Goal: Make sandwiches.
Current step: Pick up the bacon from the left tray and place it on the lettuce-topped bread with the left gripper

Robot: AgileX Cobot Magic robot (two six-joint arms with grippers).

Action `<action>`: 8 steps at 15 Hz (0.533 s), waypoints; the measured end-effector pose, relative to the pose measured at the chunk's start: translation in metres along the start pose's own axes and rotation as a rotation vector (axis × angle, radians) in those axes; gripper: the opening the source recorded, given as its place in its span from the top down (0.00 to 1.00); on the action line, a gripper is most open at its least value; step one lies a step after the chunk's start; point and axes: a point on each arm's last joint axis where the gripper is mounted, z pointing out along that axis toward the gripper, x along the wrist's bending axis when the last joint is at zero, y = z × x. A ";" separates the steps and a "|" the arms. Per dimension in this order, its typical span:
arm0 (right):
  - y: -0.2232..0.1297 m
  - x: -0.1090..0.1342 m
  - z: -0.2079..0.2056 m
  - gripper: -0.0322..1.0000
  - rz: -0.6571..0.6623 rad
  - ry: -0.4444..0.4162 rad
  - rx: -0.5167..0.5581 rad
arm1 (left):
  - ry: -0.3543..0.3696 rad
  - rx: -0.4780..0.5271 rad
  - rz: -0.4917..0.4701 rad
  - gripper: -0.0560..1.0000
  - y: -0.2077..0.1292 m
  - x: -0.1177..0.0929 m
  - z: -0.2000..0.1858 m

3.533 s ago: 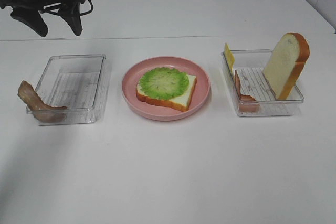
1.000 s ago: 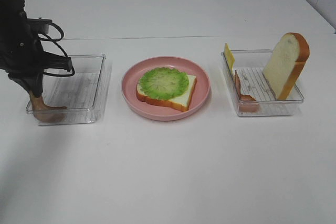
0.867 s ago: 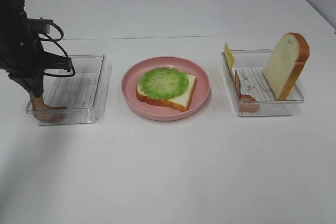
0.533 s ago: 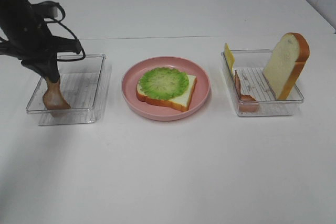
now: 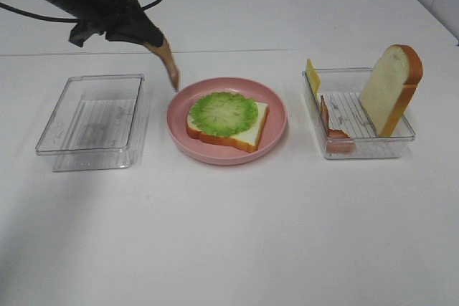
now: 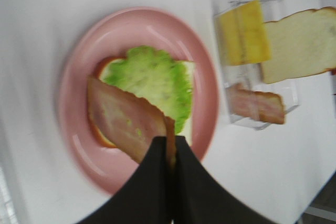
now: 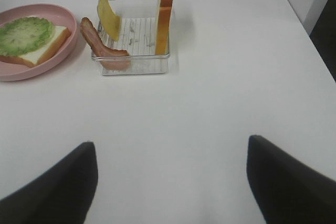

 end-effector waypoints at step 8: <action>0.000 0.000 0.000 0.25 0.000 0.000 0.000 | -0.228 0.058 0.012 0.95 -0.024 -0.043 0.073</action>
